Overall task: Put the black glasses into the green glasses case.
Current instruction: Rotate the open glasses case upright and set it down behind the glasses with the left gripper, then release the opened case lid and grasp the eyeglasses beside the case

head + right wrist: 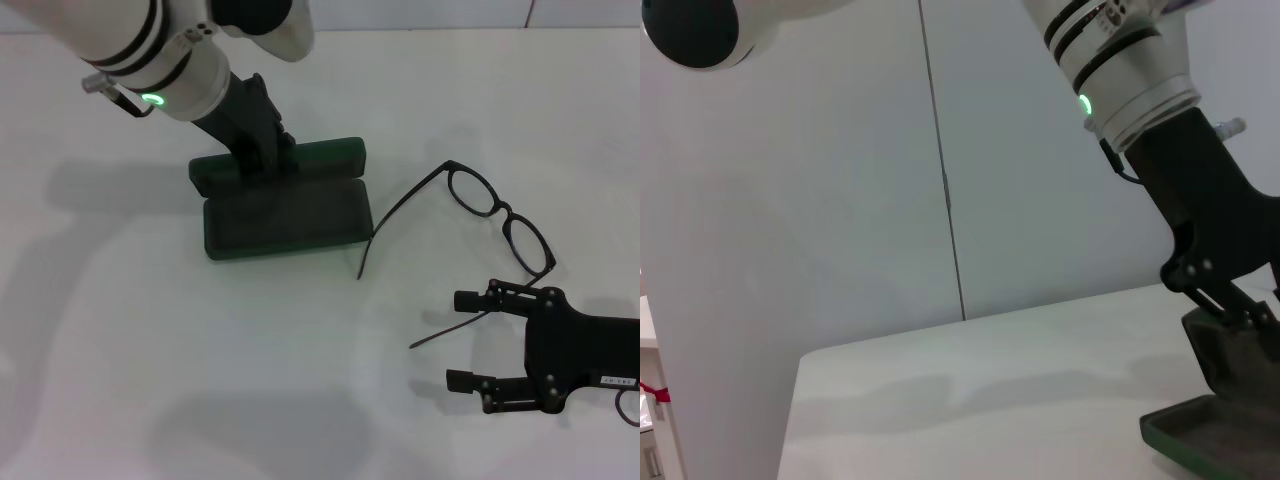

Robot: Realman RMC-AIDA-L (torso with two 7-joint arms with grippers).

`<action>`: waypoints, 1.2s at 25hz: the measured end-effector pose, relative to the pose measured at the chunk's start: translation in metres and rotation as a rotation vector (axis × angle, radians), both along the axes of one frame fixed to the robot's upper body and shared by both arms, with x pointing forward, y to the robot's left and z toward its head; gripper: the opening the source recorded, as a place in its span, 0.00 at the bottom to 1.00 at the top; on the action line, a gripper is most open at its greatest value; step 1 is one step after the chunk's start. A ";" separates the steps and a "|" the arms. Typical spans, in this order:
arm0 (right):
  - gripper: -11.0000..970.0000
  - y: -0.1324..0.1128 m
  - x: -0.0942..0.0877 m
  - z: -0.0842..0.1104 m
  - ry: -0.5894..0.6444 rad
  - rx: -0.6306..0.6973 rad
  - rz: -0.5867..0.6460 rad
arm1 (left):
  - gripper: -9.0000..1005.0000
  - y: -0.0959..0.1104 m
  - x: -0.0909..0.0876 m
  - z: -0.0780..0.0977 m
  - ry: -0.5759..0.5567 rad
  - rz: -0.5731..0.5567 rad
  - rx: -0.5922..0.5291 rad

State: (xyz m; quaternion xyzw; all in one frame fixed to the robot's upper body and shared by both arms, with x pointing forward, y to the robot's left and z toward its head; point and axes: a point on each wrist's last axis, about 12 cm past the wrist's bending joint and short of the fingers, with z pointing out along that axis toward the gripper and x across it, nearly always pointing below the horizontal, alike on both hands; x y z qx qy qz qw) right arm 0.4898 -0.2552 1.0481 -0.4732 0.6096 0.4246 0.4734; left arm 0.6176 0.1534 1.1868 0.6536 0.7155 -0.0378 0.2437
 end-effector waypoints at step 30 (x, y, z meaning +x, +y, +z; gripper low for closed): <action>0.87 -0.003 -0.003 -0.002 0.009 0.001 -0.017 | 0.48 -0.004 -0.003 -0.001 0.015 0.020 -0.050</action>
